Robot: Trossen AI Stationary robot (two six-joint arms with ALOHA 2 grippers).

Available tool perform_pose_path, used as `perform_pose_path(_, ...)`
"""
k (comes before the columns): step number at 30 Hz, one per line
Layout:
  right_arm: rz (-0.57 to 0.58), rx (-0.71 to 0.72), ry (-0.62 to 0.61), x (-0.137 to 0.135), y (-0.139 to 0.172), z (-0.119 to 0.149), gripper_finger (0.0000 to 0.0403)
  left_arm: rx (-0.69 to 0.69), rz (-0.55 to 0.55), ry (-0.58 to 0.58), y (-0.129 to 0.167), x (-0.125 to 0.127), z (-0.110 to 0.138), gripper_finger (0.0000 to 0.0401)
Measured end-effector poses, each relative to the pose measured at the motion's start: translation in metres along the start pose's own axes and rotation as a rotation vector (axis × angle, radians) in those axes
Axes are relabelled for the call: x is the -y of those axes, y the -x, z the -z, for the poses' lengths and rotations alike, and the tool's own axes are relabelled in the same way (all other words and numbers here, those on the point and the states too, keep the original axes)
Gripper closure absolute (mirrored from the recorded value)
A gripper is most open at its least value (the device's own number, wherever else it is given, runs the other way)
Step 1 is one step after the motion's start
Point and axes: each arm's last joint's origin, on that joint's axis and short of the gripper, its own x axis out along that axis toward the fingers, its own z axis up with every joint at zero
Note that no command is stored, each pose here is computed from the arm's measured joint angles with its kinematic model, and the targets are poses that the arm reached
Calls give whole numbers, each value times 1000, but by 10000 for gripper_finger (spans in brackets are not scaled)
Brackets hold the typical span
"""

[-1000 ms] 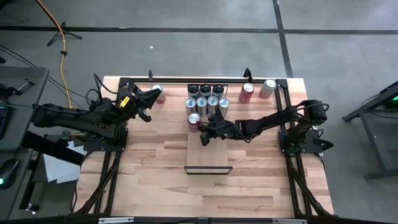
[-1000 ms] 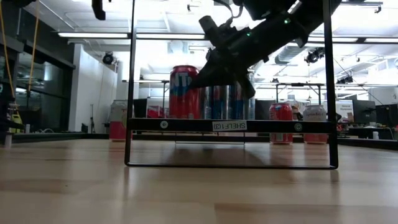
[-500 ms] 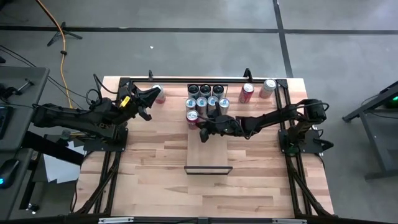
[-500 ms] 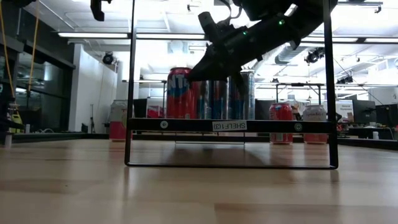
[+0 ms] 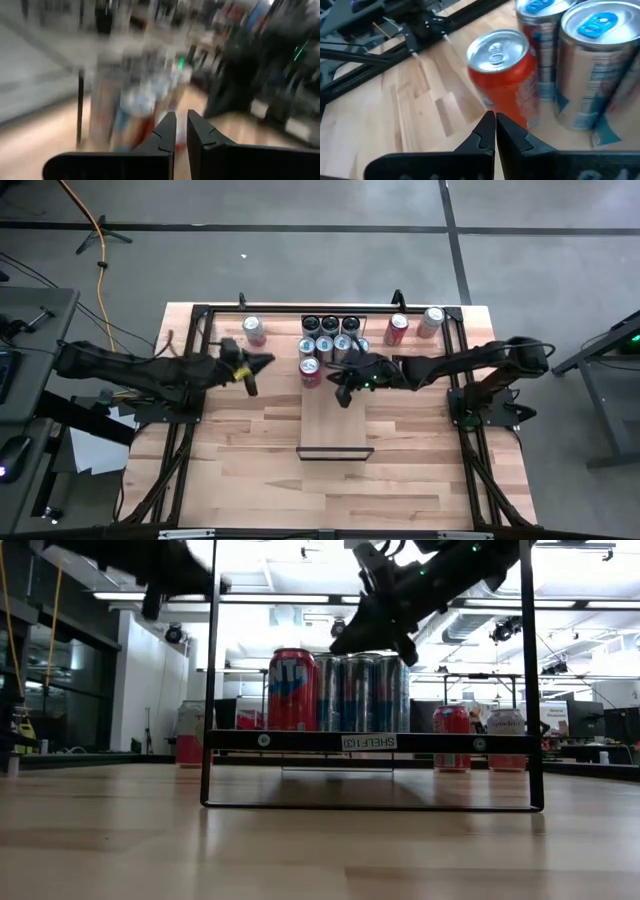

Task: Place canned beverage on shelf
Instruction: Put the left red soda can on the shelf

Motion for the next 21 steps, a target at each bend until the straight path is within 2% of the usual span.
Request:
perform_pose_path(3, 9, 6, -37, 6, -5, -2, 403, -167, -55, -11, -10, 2, 27, 401)
perform_pose_path(9, 44, 9, -66, 14, -31, 10, 403, -282, -60, -27, -35, 5, 76, 401)
perform_pose_path(14, 83, 15, -113, 17, -35, 13, 403, -261, -58, -13, -55, 7, 87, 401)
perform_pose_path(21, 44, 6, -177, 10, -34, 16, 403, -234, -51, 6, -70, 5, 93, 401)
